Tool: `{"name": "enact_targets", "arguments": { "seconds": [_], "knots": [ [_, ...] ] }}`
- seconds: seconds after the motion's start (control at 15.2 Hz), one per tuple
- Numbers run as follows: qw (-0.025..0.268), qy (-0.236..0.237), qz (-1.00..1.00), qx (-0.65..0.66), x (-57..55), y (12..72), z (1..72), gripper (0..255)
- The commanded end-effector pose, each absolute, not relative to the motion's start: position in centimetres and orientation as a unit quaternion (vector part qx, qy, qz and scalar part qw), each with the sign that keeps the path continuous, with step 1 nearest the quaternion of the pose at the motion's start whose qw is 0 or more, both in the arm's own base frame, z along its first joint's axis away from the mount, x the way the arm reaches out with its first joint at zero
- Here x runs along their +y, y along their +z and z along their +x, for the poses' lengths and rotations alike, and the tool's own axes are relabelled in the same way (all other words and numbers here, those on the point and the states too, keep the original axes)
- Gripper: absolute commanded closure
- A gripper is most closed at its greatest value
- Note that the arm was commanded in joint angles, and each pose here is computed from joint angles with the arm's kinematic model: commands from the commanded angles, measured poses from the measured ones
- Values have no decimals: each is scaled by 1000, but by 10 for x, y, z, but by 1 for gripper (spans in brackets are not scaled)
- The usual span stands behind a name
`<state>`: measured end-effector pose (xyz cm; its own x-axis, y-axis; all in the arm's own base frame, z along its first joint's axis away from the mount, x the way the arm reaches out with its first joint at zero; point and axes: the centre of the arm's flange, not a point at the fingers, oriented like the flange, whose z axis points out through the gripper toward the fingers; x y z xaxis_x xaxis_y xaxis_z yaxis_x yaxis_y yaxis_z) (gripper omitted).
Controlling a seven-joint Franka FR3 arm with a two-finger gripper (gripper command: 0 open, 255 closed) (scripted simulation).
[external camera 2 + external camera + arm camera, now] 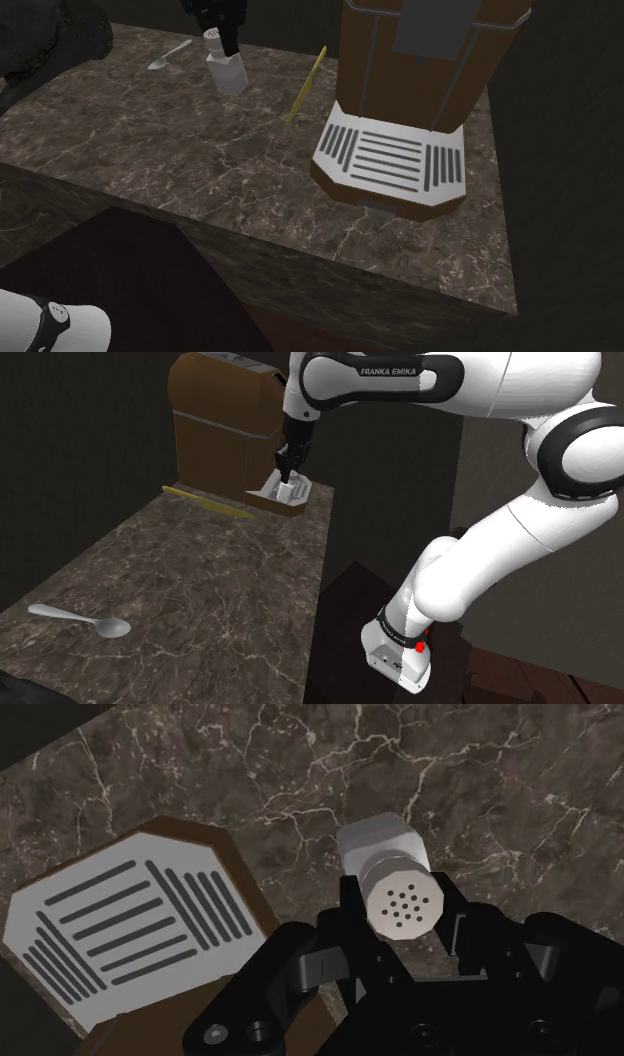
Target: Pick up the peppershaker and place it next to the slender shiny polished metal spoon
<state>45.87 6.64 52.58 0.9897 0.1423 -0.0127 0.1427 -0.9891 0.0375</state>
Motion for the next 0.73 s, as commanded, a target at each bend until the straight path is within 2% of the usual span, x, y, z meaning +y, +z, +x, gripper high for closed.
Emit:
{"name": "enact_targets", "arguments": {
  "seconds": [0.0,0.66],
  "knots": [
    [19,-5,997,71,93,528,452,255],
    [19,-5,997,71,222,528,426,255]
  ]
}}
